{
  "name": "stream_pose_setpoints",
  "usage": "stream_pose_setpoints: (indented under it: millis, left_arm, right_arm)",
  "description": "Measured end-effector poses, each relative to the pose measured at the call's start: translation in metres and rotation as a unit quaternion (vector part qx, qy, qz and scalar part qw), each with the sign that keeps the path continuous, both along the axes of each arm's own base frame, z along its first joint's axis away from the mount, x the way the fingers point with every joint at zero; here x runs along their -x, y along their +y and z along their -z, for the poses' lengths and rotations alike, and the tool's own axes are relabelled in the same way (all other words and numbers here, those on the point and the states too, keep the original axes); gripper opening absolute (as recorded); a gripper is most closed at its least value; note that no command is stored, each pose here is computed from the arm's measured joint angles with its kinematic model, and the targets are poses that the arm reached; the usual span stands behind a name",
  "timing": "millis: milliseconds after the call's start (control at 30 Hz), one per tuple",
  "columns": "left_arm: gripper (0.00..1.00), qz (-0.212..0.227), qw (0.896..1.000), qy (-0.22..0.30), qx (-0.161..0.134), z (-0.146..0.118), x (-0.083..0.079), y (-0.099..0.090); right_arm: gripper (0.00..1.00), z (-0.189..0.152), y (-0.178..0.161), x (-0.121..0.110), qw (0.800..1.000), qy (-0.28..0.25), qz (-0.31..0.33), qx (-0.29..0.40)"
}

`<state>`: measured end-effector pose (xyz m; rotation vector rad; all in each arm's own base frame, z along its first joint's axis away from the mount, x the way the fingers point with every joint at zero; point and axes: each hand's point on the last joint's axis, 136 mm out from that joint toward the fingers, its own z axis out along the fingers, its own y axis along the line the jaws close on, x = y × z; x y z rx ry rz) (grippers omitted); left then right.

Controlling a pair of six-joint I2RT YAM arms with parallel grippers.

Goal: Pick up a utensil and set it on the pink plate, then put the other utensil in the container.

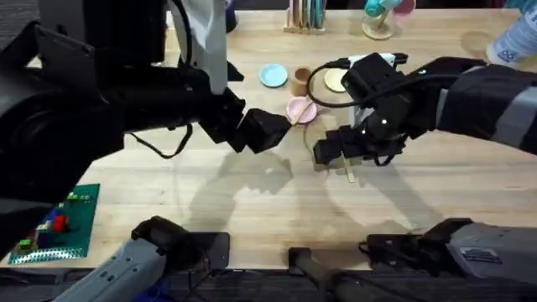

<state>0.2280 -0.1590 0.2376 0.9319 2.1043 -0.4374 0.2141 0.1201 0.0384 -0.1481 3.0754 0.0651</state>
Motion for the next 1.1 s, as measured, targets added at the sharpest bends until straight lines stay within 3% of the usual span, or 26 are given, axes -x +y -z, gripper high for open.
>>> stream_pose_setpoints:
  millis: [400,533,667,833,967,1033,1100]
  left_arm:
    - [0.994,0.000,1.000,0.001,0.000,0.000,0.000,0.000]
    - [0.994,0.000,1.000,0.001,-0.001,0.001,0.001,0.000]
    - [0.994,0.000,1.000,0.002,-0.001,0.001,0.001,0.000]
    - [0.994,0.000,1.000,0.001,-0.001,0.001,0.001,0.000]
    - [0.994,0.000,1.000,0.001,-0.001,0.001,0.001,0.000]
    - [0.994,0.000,1.000,0.002,-0.001,0.001,0.001,0.000]
    - [0.994,0.000,1.000,0.001,-0.001,0.001,0.001,0.000]
  right_arm:
    - [0.995,0.000,-0.005,-0.004,1.000,0.003,0.021,-0.009]
    - [0.928,0.000,-0.007,-0.004,1.000,0.003,0.024,-0.009]
    - [0.745,0.000,-0.009,-0.005,1.000,0.002,0.027,-0.005]
    - [0.617,0.000,-0.010,-0.003,1.000,0.006,0.027,-0.003]
    - [0.445,0.000,-0.011,-0.002,1.000,0.009,0.028,-0.001]
    - [0.332,0.000,-0.011,-0.001,1.000,0.010,0.027,-0.001]
    - [0.131,0.001,-0.011,-0.001,1.000,0.010,0.029,-0.001]
